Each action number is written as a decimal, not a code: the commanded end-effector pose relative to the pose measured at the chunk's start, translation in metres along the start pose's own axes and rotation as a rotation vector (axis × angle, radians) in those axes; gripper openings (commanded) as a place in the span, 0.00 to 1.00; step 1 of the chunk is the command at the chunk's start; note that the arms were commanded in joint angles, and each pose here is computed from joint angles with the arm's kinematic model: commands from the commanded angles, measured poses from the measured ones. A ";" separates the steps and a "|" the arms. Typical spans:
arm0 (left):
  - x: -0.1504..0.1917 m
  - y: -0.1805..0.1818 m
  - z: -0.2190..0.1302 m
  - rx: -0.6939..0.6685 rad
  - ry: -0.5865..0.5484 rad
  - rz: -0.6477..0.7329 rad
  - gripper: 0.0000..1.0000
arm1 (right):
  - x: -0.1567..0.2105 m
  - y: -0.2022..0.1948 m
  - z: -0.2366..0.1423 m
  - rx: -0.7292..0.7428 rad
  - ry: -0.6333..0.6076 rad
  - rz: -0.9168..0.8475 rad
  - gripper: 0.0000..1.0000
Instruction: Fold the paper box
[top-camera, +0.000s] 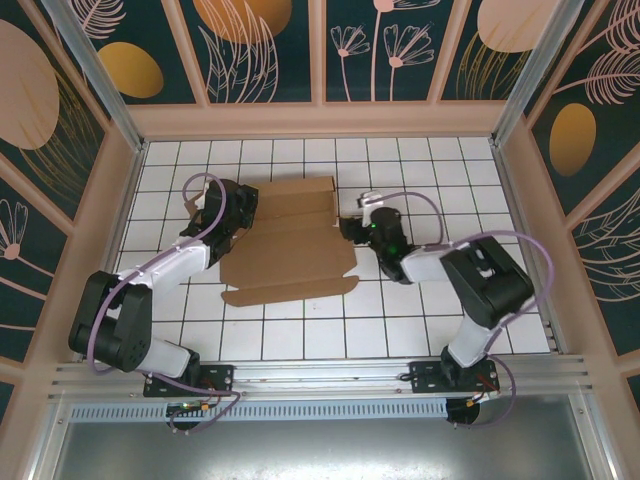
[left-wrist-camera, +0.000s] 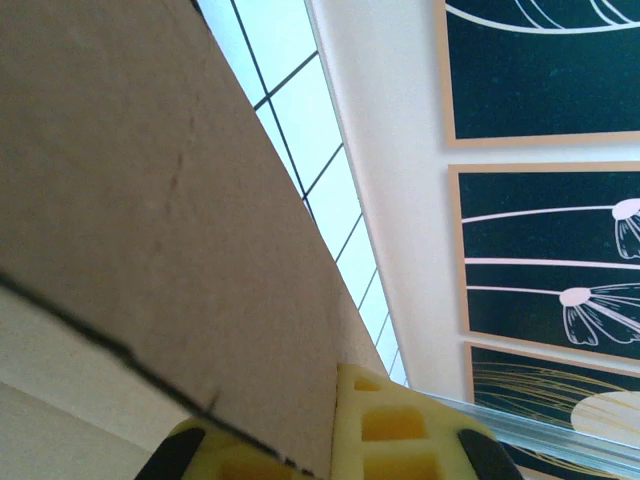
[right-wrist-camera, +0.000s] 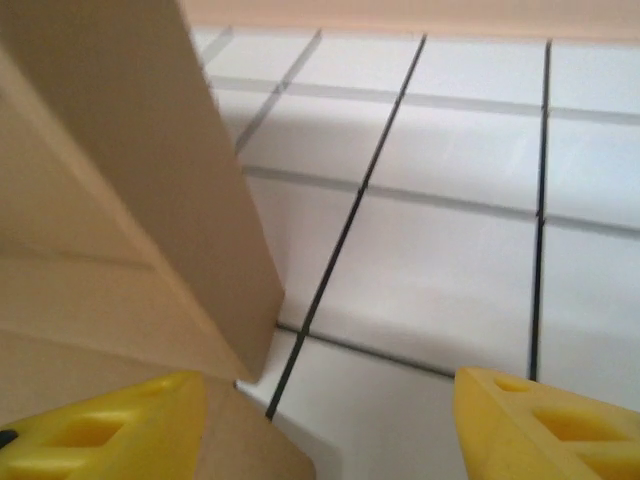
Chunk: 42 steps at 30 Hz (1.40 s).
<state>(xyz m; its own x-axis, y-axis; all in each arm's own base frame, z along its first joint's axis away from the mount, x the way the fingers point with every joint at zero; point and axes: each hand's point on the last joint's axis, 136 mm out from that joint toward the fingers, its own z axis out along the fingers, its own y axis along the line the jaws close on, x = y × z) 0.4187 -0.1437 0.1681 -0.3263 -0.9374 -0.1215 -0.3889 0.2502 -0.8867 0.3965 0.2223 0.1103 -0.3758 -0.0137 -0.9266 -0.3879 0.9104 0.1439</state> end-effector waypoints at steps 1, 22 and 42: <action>0.007 0.054 0.002 -0.205 0.024 0.077 0.00 | -0.049 0.008 -0.012 -0.121 -0.123 0.126 0.69; 0.007 0.054 0.014 -0.190 0.030 0.134 0.00 | -0.037 0.025 0.037 -0.016 -0.122 -0.217 0.59; 0.022 0.058 0.020 -0.166 0.103 0.132 0.00 | -0.032 0.028 0.073 0.032 -0.126 -0.231 0.27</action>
<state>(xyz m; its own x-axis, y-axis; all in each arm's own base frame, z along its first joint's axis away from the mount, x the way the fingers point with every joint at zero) 0.4325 -0.1495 0.1660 -0.3611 -0.9104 -0.2018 -0.3425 0.3308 -0.8794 0.4474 0.2807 0.1115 -0.2103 -0.1910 -0.9588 -0.4642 0.8826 -0.0740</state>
